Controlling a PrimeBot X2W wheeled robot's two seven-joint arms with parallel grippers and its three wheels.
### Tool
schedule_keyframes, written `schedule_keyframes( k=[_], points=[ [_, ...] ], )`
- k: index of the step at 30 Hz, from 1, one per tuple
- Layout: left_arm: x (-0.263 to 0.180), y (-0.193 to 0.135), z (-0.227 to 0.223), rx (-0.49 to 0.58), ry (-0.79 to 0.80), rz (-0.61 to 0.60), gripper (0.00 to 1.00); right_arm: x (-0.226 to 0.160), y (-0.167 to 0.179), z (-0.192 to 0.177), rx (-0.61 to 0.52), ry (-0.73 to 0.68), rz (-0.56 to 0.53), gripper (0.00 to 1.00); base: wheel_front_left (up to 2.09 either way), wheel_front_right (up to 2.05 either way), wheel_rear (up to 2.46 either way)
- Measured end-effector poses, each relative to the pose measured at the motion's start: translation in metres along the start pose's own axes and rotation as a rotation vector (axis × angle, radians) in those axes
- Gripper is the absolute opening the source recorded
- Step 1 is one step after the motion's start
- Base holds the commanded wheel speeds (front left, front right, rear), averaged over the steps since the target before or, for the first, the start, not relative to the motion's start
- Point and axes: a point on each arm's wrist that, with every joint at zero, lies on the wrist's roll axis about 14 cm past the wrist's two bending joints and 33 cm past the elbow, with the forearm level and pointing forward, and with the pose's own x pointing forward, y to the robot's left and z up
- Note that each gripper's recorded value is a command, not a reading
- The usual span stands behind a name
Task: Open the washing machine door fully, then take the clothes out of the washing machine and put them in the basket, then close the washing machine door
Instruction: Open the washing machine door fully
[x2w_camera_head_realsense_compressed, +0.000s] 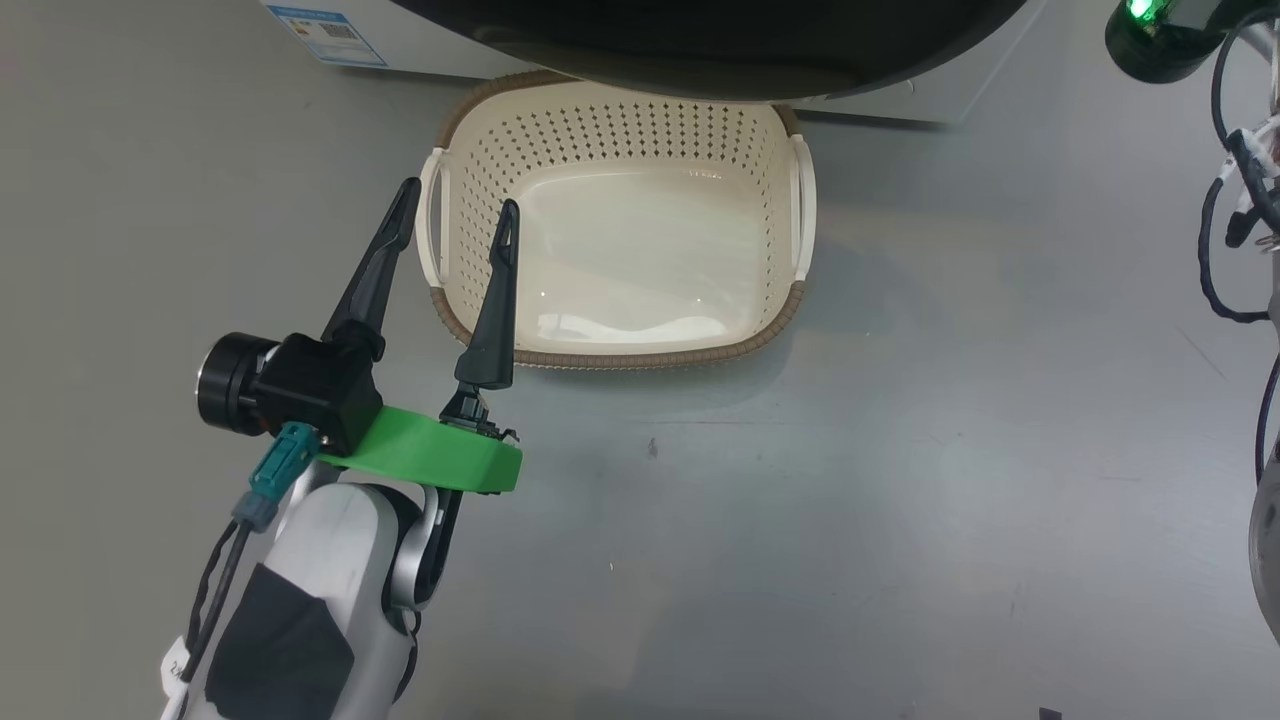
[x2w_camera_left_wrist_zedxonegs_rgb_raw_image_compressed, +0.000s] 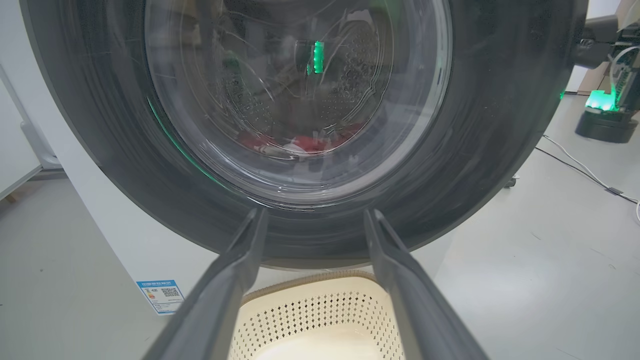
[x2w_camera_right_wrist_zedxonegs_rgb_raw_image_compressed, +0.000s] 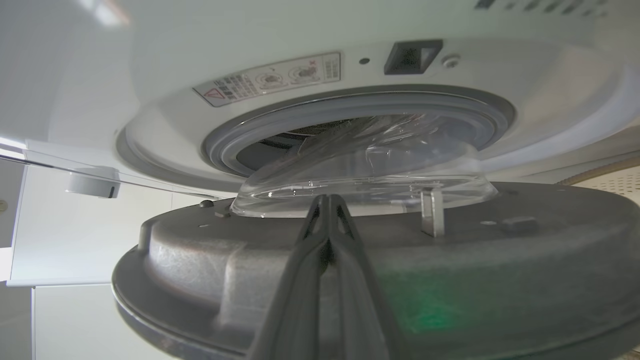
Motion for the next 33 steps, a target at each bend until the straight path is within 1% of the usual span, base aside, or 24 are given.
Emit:
schedule_keyframes(
  k=[13, 33],
  points=[
    [-0.008, -0.008, 0.012, 0.002, -0.016, -0.012, 1.0, -0.015, 0.0, -0.047, 0.022, 0.114, -0.002, 0.0, 0.0, 0.0, 0.0],
    [-0.043, -0.008, 0.022, 0.002, -0.012, 0.011, 1.0, -0.038, 0.008, -0.114, 0.022, 0.247, -0.023, 0.0, 0.0, 0.0, 0.0]
  ],
)
